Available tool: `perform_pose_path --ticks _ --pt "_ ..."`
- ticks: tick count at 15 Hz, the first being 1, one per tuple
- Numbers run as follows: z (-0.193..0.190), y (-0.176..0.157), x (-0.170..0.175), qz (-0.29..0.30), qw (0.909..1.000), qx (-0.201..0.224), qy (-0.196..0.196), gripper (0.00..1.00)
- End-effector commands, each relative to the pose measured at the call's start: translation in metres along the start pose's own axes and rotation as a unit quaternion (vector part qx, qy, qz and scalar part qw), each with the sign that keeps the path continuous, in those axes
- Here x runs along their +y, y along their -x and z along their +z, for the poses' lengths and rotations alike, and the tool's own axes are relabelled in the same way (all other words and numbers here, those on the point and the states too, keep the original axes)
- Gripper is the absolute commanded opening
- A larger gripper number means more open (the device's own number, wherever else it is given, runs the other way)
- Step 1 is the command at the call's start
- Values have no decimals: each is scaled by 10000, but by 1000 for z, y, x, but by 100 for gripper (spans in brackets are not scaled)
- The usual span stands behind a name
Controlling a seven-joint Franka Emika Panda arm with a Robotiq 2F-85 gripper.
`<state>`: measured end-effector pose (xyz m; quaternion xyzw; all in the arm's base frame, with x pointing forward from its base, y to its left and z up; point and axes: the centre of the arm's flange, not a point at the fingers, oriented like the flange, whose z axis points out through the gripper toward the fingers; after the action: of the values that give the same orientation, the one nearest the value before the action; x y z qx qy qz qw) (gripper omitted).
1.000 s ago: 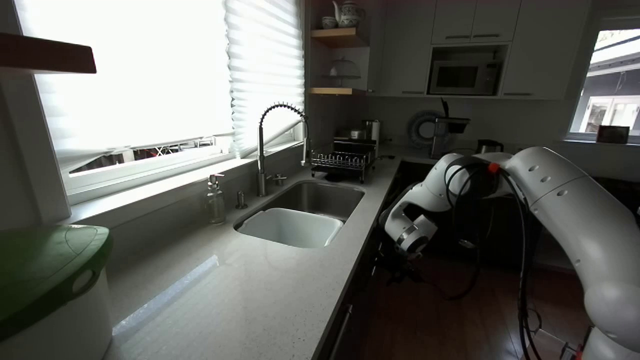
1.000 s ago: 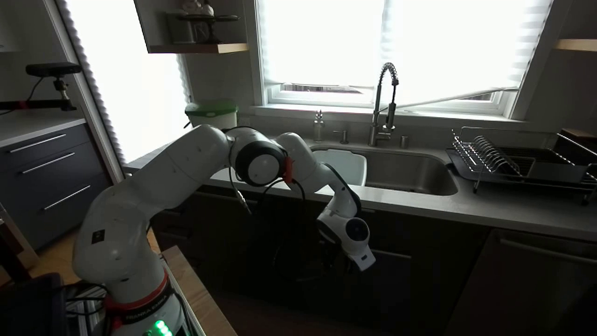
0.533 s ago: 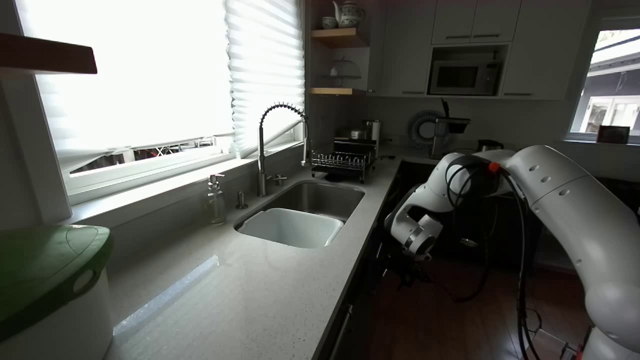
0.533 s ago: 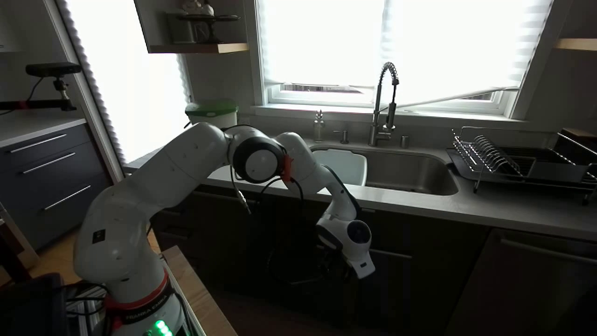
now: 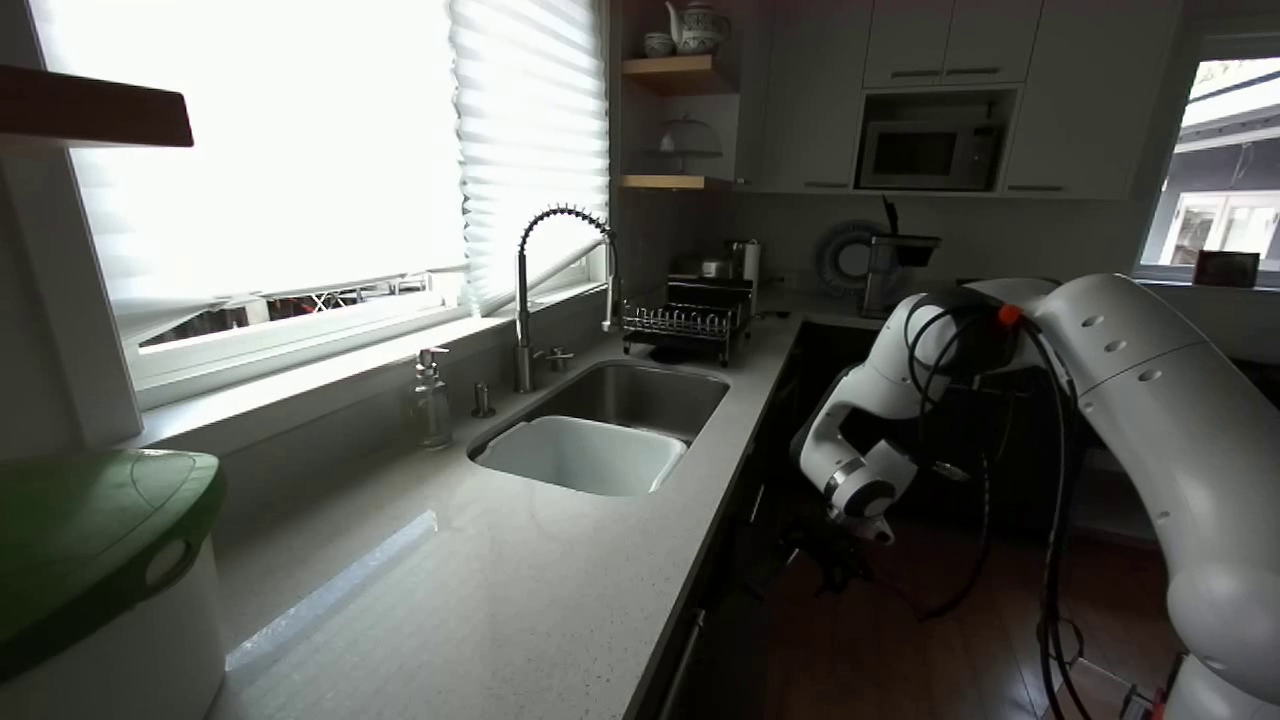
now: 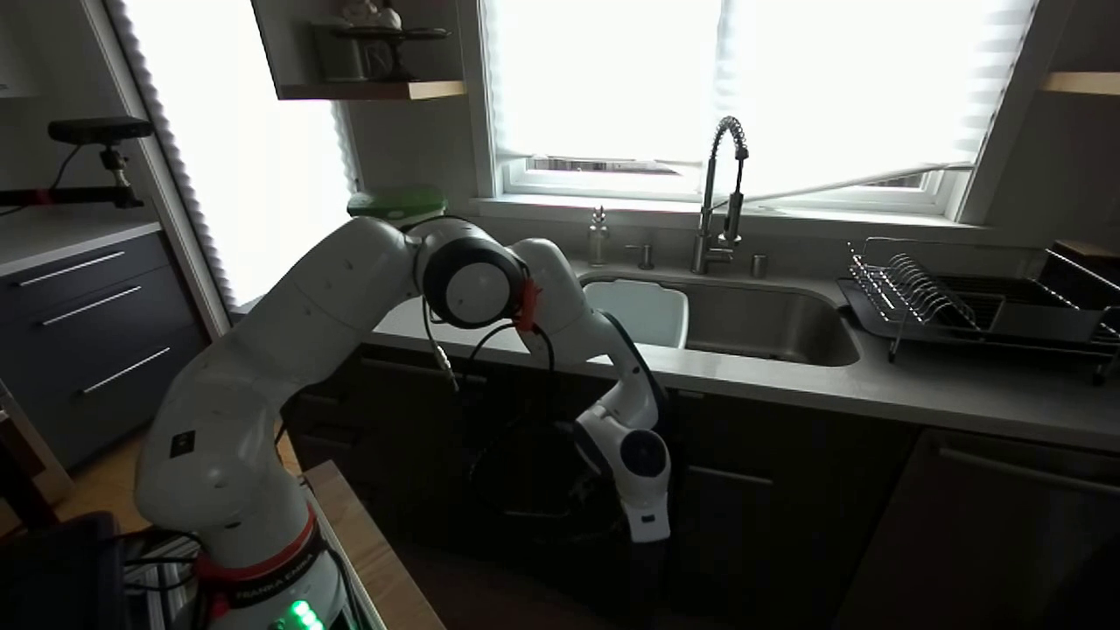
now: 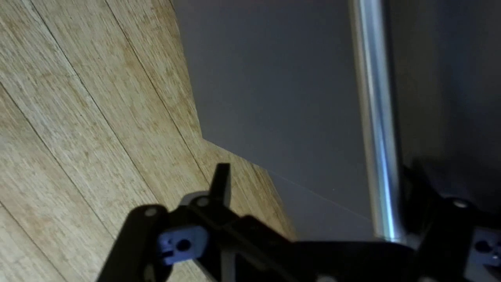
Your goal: Open the cupboard door
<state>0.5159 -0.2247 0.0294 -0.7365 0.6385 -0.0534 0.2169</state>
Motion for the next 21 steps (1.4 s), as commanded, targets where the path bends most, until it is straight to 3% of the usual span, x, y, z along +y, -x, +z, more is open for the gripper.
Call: perform_pose_path --ticks 1,4,8,12,17,21 --pt "-22 28 69 780 9954 499 244 100" --pt "-46 53 93 1351 9856 956 347 100" --pt "-63 86 113 2241 9629 1347 667 100" --pt "-74 111 124 3038 9342 1553 1041 100" --pt "-87 141 134 3917 8952 1799 1130 100" --pt "-100 150 133 3924 8919 1986 1051 100"
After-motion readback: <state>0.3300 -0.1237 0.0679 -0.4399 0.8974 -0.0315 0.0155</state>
